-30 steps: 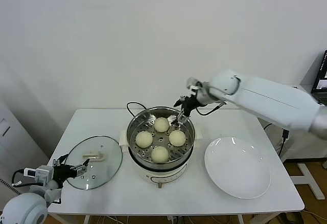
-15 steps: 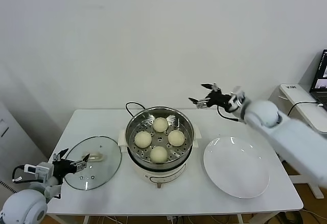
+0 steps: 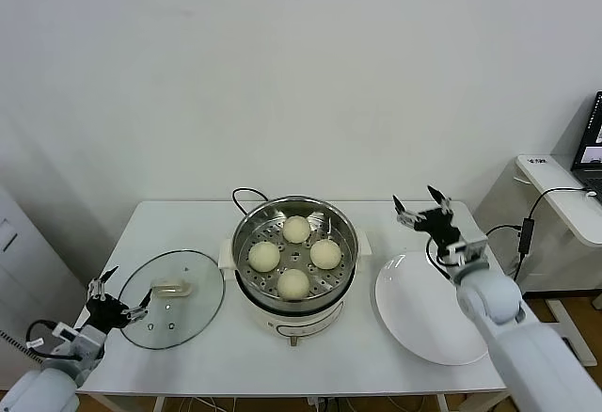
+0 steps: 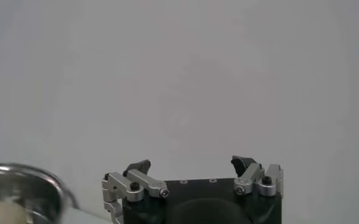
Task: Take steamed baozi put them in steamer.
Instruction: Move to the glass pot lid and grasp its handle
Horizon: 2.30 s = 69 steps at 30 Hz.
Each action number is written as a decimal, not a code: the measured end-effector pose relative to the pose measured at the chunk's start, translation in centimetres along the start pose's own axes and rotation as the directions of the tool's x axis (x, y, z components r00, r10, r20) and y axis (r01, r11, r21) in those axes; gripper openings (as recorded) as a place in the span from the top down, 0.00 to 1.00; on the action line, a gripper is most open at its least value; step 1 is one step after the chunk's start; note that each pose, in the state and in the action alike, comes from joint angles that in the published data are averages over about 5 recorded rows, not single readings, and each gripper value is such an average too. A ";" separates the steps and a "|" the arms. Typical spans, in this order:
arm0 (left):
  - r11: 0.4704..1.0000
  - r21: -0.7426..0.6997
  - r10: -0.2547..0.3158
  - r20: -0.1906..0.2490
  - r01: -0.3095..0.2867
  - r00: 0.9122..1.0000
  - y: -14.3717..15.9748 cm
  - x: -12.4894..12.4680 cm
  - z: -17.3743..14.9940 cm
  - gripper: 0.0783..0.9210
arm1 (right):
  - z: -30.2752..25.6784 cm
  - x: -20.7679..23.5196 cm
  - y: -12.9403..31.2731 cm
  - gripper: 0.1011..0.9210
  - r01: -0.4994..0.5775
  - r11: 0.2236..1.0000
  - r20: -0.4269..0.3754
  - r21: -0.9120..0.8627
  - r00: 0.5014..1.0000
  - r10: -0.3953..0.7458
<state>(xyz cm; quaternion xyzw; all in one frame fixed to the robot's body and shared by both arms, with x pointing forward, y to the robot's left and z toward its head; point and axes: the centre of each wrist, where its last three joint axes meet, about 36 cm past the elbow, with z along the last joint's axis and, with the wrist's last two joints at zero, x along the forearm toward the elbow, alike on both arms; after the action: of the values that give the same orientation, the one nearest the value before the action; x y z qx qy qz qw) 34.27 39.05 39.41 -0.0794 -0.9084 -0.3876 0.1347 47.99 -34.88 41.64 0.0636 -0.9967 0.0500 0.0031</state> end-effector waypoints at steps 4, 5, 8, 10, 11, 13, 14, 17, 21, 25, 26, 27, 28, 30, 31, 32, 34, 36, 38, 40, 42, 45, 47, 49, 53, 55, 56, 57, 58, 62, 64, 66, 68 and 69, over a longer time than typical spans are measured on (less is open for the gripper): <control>0.988 -0.156 -0.006 0.048 0.013 0.999 -1.0 0.0 1.2 0.12 | 1.9 2.0 -0.1 0.12 -0.071 0.997 -0.010 -0.021 0.997 0.071; 0.981 -0.194 -0.005 0.057 0.016 0.998 -1.3 0.1 1.5 0.12 | 2.2 2.4 -0.1 0.12 -0.086 0.996 -0.013 -0.025 0.996 0.086; 0.953 -0.302 -0.005 0.084 0.031 0.996 -2.1 0.0 2.3 0.12 | 3.2 3.5 -0.3 0.12 -0.124 0.992 -0.021 -0.035 0.992 0.123; 0.928 -0.369 -0.007 0.102 0.045 0.995 -2.7 -0.2 2.8 0.12 | 3.8 4.2 -0.4 0.12 -0.142 0.989 -0.028 -0.040 0.990 0.141; 0.915 -0.400 -0.009 0.112 0.053 0.994 -3.1 -0.3 2.9 0.12 | 4.1 4.5 -0.4 0.12 -0.148 0.988 -0.031 -0.042 0.989 0.147; 0.887 -0.456 -0.014 0.129 0.072 0.992 -3.7 -0.5 3.3 0.12 | 4.6 5.0 -0.4 0.12 -0.159 0.986 -0.036 -0.043 0.987 0.157; 0.873 -0.481 -0.017 0.136 0.081 0.991 -3.9 -0.7 3.4 0.12 | 4.8 5.2 -0.4 0.12 -0.163 0.986 -0.039 -0.043 0.986 0.161; 0.829 -0.548 -0.031 0.153 0.111 0.988 -4.7 -1.2 3.9 0.12 | 5.4 5.8 -0.5 0.12 -0.174 0.984 -0.043 -0.042 0.984 0.173; 0.770 -0.619 -0.052 0.175 0.151 0.983 -5.6 -2.0 4.3 0.12 | 6.0 6.3 -0.6 0.12 -0.187 0.982 -0.051 -0.038 0.981 0.185; 0.717 -0.673 -0.072 0.189 0.183 0.979 -6.3 -2.8 4.5 0.12 | 6.5 6.7 -0.5 0.12 -0.190 0.981 -0.057 -0.035 0.981 0.188; 0.705 -0.683 -0.076 0.191 0.188 0.979 -6.4 -2.9 4.6 0.12 | 6.6 6.7 -0.5 0.12 -0.190 0.981 -0.057 -0.034 0.981 0.187; 0.695 -0.693 -0.080 0.191 0.193 0.978 -6.6 -3.1 4.6 0.12 | 6.6 6.7 -0.4 0.12 -0.189 0.981 -0.057 -0.032 0.981 0.187; 0.685 -0.701 -0.084 0.191 0.196 0.978 -6.8 -3.3 4.7 0.12 | 6.7 6.8 -0.4 0.12 -0.189 0.981 -0.057 -0.030 0.981 0.187; 0.668 -0.717 -0.089 0.189 0.200 0.978 -7.2 -3.5 4.8 0.12 | 6.9 7.0 -0.5 0.12 -0.190 0.982 -0.057 -0.026 0.981 0.188; 0.661 -0.723 -0.091 0.188 0.200 0.978 -7.4 -3.7 4.9 0.12 | 7.0 7.1 -0.5 0.12 -0.190 0.981 -0.057 -0.024 0.980 0.188; 0.654 -0.729 -0.093 0.186 0.201 0.978 -7.5 -3.8 4.9 0.12 | 7.0 7.2 -0.5 0.12 -0.191 0.981 -0.058 -0.023 0.980 0.189; 0.643 -0.739 -0.098 0.183 0.203 0.978 -7.9 -4.1 5.0 0.12 | 7.1 7.3 -0.6 0.12 -0.191 0.981 -0.058 -0.020 0.980 0.189; 0.634 -0.746 -0.104 0.181 0.205 0.978 -8.2 -4.4 5.0 0.12 | 7.2 7.4 -0.6 0.12 -0.190 0.982 -0.057 -0.018 0.980 0.189; 0.628 -0.750 -0.111 0.178 0.208 0.978 -8.5 -4.6 5.1 0.12 | 7.3 7.4 -0.5 0.12 -0.189 0.982 -0.058 -0.015 0.981 0.187; 0.624 -0.752 -0.118 0.176 0.211 0.977 -8.8 -4.9 5.1 0.12 | 7.4 7.6 -0.5 0.12 -0.187 0.982 -0.058 -0.014 0.981 0.186; 0.622 -0.753 -0.125 0.175 0.214 0.977 -9.0 -5.3 5.2 0.12 | 7.5 7.7 -0.4 0.12 -0.186 0.983 -0.059 -0.013 0.981 0.185; 0.620 -0.754 -0.133 0.172 0.217 0.976 -9.3 -5.8 5.2 0.12 | 7.7 7.9 -0.3 0.12 -0.184 0.983 -0.060 -0.013 0.981 0.183; 0.619 -0.755 -0.138 0.169 0.218 0.976 -9.4 -6.2 5.2 0.12 | 7.8 7.9 -0.2 0.12 -0.184 0.983 -0.061 -0.012 0.981 0.183; 0.618 -0.755 -0.144 0.165 0.219 0.976 -9.5 -6.5 5.2 0.12 | 7.8 8.0 -0.2 0.12 -0.184 0.983 -0.062 -0.012 0.981 0.183; 0.620 -0.752 -0.160 0.157 0.223 0.975 -9.7 -7.3 5.3 0.12 | 8.0 8.2 0.0 0.12 -0.185 0.983 -0.063 -0.012 0.981 0.184; 0.622 -0.750 -0.168 0.154 0.226 0.974 -9.7 -7.6 5.3 0.15 | 8.0 8.2 0.0 0.12 -0.185 0.983 -0.064 -0.012 0.981 0.184; 0.623 -0.748 -0.171 0.153 0.227 0.973 -9.8 -7.8 5.3 0.17 | 8.1 8.2 0.0 0.12 -0.185 0.983 -0.064 -0.012 0.981 0.184; 0.624 -0.747 -0.173 0.152 0.228 0.973 -9.8 -7.9 5.2 0.20 | 8.0 8.2 0.1 0.12 -0.185 0.983 -0.063 -0.012 0.981 0.184; 0.626 -0.746 -0.174 0.151 0.228 0.973 -9.9 -8.0 5.2 0.24 | 8.0 8.2 0.1 0.12 -0.185 0.983 -0.063 -0.012 0.981 0.184; 0.629 -0.743 -0.175 0.148 0.226 0.973 -10.1 -8.1 5.2 0.38 | 7.9 8.2 0.0 0.12 -0.187 0.982 -0.060 -0.011 0.981 0.186; 0.631 -0.742 -0.173 0.148 0.225 0.974 -10.2 -8.1 5.1 0.45 | 7.9 8.2 -0.1 0.12 -0.188 0.982 -0.059 -0.010 0.981 0.187; 0.634 -0.740 -0.170 0.149 0.224 0.974 -10.3 -8.0 5.1 0.51 | 7.9 8.2 -0.1 0.12 -0.188 0.982 -0.059 -0.011 0.981 0.187; 0.637 -0.737 -0.167 0.153 0.225 0.974 -10.3 -8.0 5.0 0.58 | 7.9 8.2 -0.1 0.12 -0.189 0.982 -0.059 -0.011 0.980 0.188; 0.638 -0.736 -0.166 0.156 0.227 0.974 -10.3 -7.9 4.9 0.61 | 7.9 8.2 -0.1 0.12 -0.189 0.982 -0.058 -0.012 0.980 0.188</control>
<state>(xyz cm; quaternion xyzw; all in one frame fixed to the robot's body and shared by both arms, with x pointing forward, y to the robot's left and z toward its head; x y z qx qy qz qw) 38.34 35.25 26.72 -0.0428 -0.6756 -0.7359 0.0136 39.90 -36.76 33.92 -0.0326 -0.9982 0.0431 0.0274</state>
